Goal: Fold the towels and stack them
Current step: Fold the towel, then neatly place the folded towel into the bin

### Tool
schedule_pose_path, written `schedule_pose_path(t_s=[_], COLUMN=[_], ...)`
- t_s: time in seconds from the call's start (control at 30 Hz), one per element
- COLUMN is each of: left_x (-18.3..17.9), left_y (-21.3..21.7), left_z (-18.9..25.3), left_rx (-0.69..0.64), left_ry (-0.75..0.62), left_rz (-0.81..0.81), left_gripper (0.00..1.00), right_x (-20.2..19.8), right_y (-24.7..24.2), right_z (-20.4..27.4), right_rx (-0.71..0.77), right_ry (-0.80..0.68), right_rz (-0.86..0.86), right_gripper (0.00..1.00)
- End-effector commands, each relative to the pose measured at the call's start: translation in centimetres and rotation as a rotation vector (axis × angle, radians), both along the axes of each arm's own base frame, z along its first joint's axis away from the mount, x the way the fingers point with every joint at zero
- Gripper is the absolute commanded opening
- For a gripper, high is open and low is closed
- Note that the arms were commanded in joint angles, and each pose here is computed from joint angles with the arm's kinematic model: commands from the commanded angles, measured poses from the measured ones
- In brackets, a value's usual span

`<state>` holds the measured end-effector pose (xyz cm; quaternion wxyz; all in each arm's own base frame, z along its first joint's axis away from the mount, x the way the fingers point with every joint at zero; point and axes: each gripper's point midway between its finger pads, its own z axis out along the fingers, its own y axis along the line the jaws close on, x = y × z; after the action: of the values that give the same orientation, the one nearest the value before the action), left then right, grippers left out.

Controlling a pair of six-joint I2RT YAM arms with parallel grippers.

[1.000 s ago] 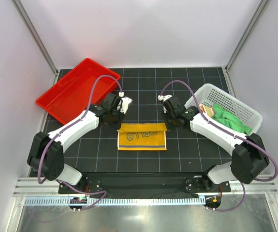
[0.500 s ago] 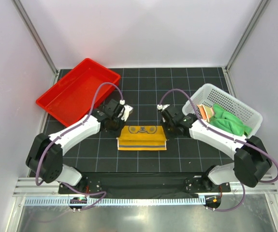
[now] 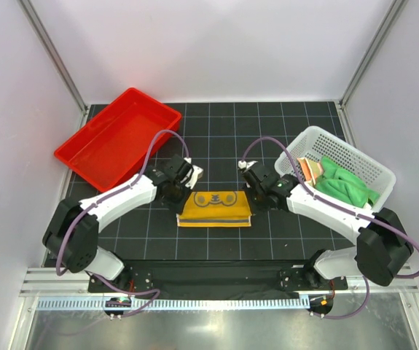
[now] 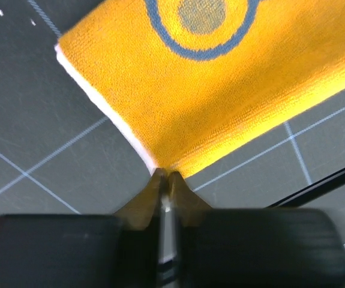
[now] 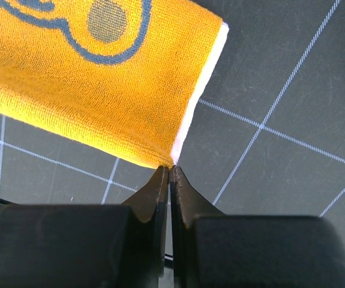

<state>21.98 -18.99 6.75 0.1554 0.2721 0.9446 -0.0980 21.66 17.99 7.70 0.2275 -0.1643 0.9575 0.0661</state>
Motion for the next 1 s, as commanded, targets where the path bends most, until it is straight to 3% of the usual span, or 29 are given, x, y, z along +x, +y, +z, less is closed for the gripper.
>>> schedule_pose_path(t_s=[0.0, 0.13, 0.17, 0.27, 0.43, 0.7, 0.97], left_x=[-0.3, 0.2, 0.6, 1.9, 2.4, 0.9, -1.1], left_y=[0.7, 2.1, 2.1, 2.4, -1.5, -0.5, 0.4], left_z=[0.2, 0.9, 1.5, 2.9, 4.3, 0.3, -2.5], left_rx=[0.059, 0.125, 0.116, 0.109, -0.103, -0.03, 0.015], left_ry=[0.025, -0.022, -0.052, -0.125, -0.099, 0.011, 0.101], left_rz=[0.02, 0.063, 0.087, 0.181, 0.263, 0.396, 0.432], left_gripper=[0.21, 0.37, 0.38, 0.38, 0.42, 0.5, 0.47], right_x=[-0.3, -1.3, -1.5, -1.7, 0.1, 1.7, 1.5], right_y=[-0.8, -0.9, -0.7, -0.2, 1.8, 1.0, 0.3], right_z=[-0.1, 0.1, 0.5, 1.8, 2.0, 0.2, -0.3], right_rx=[-0.036, -0.025, -0.009, 0.047, 0.136, 0.048, 0.041], right_ry=[0.012, 0.051, 0.054, 0.042, 0.015, -0.009, -0.02], right_rz=[-0.029, -0.037, -0.03, -0.052, -0.144, -0.219, -0.26], right_gripper=[0.15, 0.31, 0.34, 0.35, 0.35, 0.39, 0.41])
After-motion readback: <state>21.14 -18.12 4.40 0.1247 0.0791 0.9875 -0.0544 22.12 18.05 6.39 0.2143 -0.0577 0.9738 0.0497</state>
